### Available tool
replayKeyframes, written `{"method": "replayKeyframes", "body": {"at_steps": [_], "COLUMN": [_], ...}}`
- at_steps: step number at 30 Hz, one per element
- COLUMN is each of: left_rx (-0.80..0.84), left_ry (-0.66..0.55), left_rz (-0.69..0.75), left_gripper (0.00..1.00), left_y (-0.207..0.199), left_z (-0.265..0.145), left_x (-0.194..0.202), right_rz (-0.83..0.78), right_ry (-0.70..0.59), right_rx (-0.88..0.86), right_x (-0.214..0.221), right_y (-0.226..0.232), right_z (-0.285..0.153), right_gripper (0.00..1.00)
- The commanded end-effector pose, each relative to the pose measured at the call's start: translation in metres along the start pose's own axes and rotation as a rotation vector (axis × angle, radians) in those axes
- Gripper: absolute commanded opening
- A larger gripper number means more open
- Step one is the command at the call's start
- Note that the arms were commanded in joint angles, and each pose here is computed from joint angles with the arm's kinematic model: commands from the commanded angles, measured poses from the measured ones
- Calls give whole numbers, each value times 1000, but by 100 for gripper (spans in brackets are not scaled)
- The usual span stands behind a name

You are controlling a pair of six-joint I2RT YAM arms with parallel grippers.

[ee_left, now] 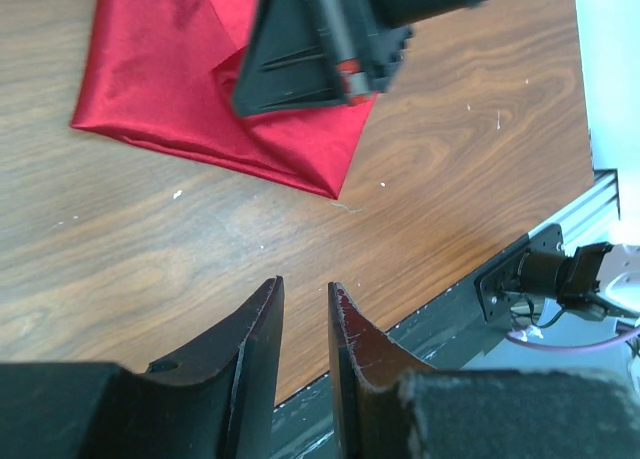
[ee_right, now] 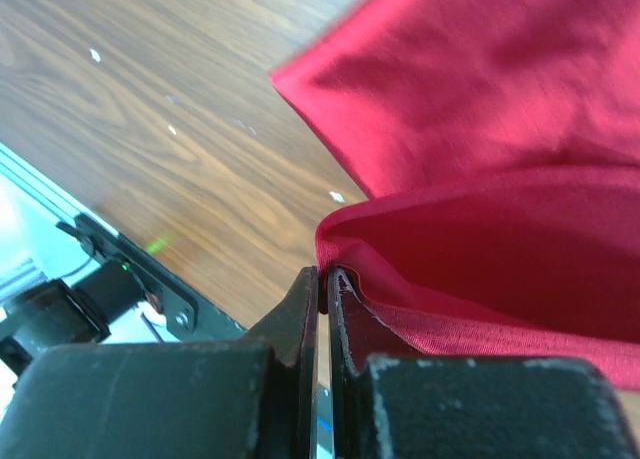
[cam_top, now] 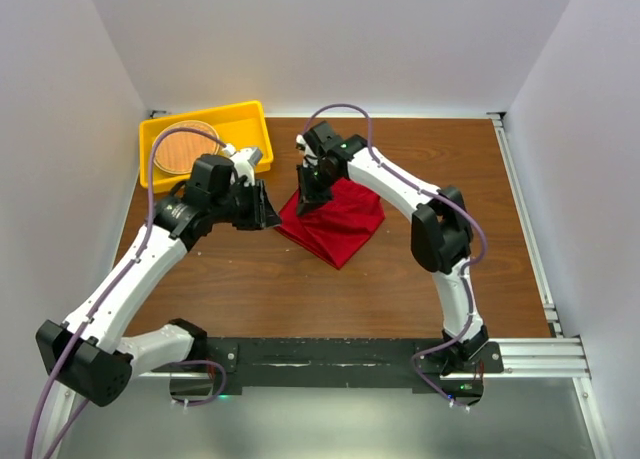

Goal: Fold the napkin, place the utensils inside, and roll it up
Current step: Fold the napkin

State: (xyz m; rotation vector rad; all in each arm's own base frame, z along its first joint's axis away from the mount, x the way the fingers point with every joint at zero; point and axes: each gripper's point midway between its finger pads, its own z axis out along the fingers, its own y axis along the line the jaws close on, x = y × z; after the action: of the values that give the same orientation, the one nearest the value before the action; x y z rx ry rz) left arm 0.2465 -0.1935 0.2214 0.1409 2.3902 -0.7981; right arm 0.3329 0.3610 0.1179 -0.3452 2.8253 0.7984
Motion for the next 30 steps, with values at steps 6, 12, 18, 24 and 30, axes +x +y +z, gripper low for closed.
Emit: {"method": "replayKeyframes", "body": {"at_steps": [6,12,18,24,30], "left_rx": [-14,-7,-13,-16,-33], "left_ry": [-45,-37,-35,-38,-41], "left_rz": [2,3,10,11,4], "left_gripper": [29,29,29,29,29], "left_y": [0,-1,0,0,5], "left_z": [-17,-13,-13,-15,-15], "left_x": [-13,-14,-13,-14,-13], "right_rz": [-56,-51,-40,-34,-36], "right_ry": [-22,-19,-12,0,17], "right_rx": [-106,-118,-118,-126,-150], "right_x": [-20,-25,-28,-29,-26], "right_y": [38,39,36,36,41], "right_z": [5,20,35,46,58], "right_gripper": [0,0,0,0,7]}}
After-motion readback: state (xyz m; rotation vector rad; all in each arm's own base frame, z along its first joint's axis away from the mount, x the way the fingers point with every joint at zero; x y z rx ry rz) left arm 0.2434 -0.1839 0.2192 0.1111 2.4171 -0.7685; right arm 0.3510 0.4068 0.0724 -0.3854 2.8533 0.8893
